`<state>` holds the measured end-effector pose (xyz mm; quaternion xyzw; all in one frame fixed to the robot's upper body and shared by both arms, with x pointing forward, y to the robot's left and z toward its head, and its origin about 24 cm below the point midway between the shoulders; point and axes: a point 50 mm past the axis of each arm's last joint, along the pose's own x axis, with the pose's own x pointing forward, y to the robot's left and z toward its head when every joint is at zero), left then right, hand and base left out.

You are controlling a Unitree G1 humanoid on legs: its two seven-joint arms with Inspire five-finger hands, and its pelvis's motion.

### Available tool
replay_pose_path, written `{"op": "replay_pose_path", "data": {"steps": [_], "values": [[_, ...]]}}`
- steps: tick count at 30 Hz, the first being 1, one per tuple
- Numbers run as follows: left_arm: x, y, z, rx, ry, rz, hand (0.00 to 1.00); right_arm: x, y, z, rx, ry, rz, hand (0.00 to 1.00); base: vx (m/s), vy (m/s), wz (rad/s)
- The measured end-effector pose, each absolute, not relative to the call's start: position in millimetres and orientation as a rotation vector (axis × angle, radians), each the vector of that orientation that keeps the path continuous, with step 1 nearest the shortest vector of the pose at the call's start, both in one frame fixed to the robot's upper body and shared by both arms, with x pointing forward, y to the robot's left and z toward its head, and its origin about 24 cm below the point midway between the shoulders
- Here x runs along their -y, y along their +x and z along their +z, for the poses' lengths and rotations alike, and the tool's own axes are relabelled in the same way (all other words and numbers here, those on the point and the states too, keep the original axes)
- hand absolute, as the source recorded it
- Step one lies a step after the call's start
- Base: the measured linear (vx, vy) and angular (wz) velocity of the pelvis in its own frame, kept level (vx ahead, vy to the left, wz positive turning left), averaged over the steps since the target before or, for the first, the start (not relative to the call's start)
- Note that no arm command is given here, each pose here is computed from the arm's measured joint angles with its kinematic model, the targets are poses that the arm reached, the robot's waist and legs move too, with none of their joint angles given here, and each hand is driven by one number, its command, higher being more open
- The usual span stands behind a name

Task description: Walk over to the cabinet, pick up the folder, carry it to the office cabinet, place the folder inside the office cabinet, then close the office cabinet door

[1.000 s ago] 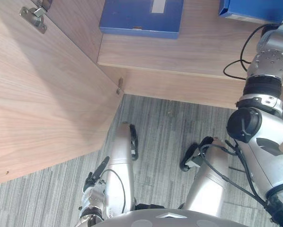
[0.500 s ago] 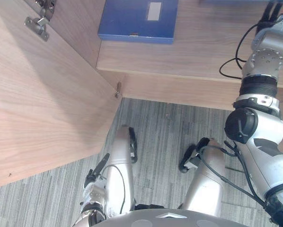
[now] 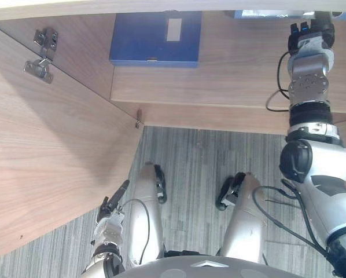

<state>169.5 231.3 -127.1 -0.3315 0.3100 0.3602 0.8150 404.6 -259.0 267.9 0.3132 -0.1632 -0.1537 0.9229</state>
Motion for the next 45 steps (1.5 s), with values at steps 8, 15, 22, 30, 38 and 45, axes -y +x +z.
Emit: {"op": "replay_pose_path", "data": {"steps": [8,15,22,30,38,45], "values": [[-259,144,-127,-0.67,-0.559,0.636,1.0,291,395,212,-0.011,-0.329,-0.087,1.0,0.02,0.023,0.01],[-239,156,-125,-0.687,-0.498,0.456,1.0,293,394,212,-0.084,-0.609,-0.03,1.0,-0.01,0.009,-0.05],[-238,160,-122,-0.672,-0.492,0.442,1.0,291,395,213,-0.111,-0.751,-0.017,1.0,0.0,0.015,-0.01],[-221,157,-128,-0.703,-0.526,0.425,1.0,284,397,192,-0.219,-0.947,0.022,1.0,0.02,0.015,-0.06],[-218,140,-136,-0.77,-0.513,0.434,1.0,244,383,90,-0.481,-0.998,0.235,1.0,0.09,-0.011,-0.11],[-208,133,-143,-0.838,-0.478,0.38,1.0,261,340,16,-0.693,-0.671,0.225,1.0,0.1,-0.023,0.08]]}}
